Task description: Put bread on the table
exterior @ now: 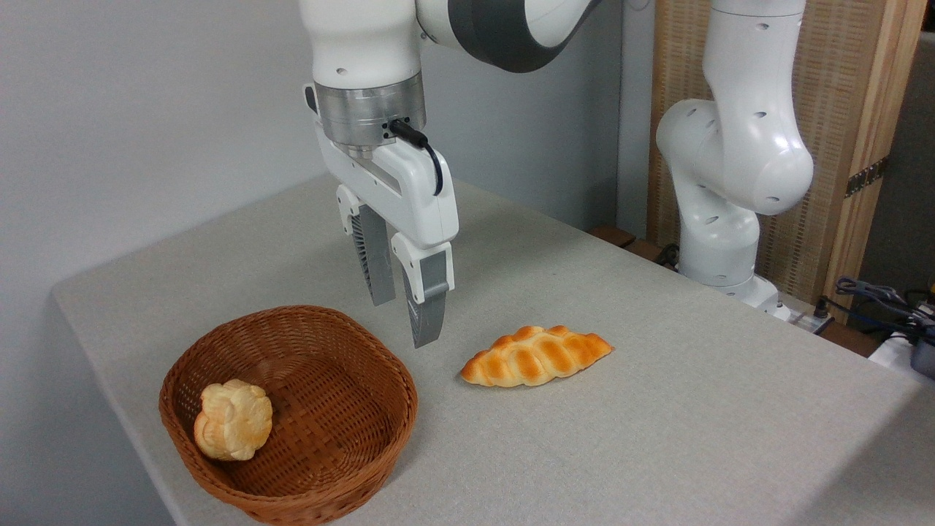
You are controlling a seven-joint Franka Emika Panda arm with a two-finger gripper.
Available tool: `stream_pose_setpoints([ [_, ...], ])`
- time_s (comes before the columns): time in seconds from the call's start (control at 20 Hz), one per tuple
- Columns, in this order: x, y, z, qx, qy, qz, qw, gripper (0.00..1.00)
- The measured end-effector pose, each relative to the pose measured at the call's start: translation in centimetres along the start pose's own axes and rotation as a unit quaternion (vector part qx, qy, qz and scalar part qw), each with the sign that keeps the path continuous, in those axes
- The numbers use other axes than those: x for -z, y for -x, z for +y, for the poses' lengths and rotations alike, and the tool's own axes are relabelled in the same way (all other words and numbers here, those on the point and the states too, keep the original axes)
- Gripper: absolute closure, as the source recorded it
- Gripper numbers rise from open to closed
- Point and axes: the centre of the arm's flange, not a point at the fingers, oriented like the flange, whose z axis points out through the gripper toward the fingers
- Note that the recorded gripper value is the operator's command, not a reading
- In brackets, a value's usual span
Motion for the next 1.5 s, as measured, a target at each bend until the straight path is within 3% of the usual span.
stream_pose_setpoints([
  [1.3, -0.06, 0.38, -0.21, 0.004, 0.003, -0.002, 1.0000, 0.00],
  [1.5, 0.67, -0.17, -0.93, 0.009, -0.024, 0.031, 0.9992, 0.00],
])
